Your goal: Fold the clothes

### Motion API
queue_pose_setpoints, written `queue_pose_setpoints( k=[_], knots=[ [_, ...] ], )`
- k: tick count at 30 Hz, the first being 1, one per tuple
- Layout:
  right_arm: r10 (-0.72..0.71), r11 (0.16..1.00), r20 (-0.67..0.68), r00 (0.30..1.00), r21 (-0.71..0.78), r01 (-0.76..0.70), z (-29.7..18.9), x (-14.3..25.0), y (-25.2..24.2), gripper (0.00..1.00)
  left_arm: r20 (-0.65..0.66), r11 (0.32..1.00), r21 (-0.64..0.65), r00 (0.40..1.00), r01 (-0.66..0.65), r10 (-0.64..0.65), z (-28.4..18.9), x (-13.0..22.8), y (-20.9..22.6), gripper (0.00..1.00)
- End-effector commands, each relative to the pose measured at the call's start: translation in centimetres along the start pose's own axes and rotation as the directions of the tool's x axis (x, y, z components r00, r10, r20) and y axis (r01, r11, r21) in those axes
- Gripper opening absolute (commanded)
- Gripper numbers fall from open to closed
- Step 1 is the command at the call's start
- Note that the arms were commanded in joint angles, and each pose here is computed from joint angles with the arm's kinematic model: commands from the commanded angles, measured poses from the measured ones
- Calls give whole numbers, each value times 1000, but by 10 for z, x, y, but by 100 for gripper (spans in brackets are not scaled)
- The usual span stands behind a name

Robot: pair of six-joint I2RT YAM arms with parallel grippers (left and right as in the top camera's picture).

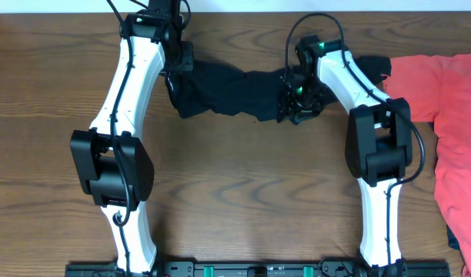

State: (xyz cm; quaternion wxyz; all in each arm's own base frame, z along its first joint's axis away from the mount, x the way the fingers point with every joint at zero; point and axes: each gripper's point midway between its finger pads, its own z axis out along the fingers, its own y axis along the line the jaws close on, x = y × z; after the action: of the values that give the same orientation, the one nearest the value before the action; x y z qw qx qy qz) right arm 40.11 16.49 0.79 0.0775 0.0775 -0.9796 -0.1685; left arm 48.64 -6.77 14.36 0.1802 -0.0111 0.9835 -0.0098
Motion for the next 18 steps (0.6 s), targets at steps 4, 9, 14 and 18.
queue_pose_setpoints(
  k=[4,9,14,18],
  knots=[
    [8,1000,-32,999,-11,-8,18,10,0,59,17,1000,-2,1000,-8,8,-7,-3,3,6],
    [35,999,-2,999,-11,-35,17,3,-3,50,17,1000,-2,1000,-8,8,-7,-3,3,6],
    [127,991,63,990,27,-129,11,-12,-26,39,17,1000,-2,1000,-8,8,-7,-3,3,6],
    [158,987,98,982,16,-161,4,-20,-43,33,16,1000,-2,1000,-8,8,-7,-3,3,6]
  ],
)
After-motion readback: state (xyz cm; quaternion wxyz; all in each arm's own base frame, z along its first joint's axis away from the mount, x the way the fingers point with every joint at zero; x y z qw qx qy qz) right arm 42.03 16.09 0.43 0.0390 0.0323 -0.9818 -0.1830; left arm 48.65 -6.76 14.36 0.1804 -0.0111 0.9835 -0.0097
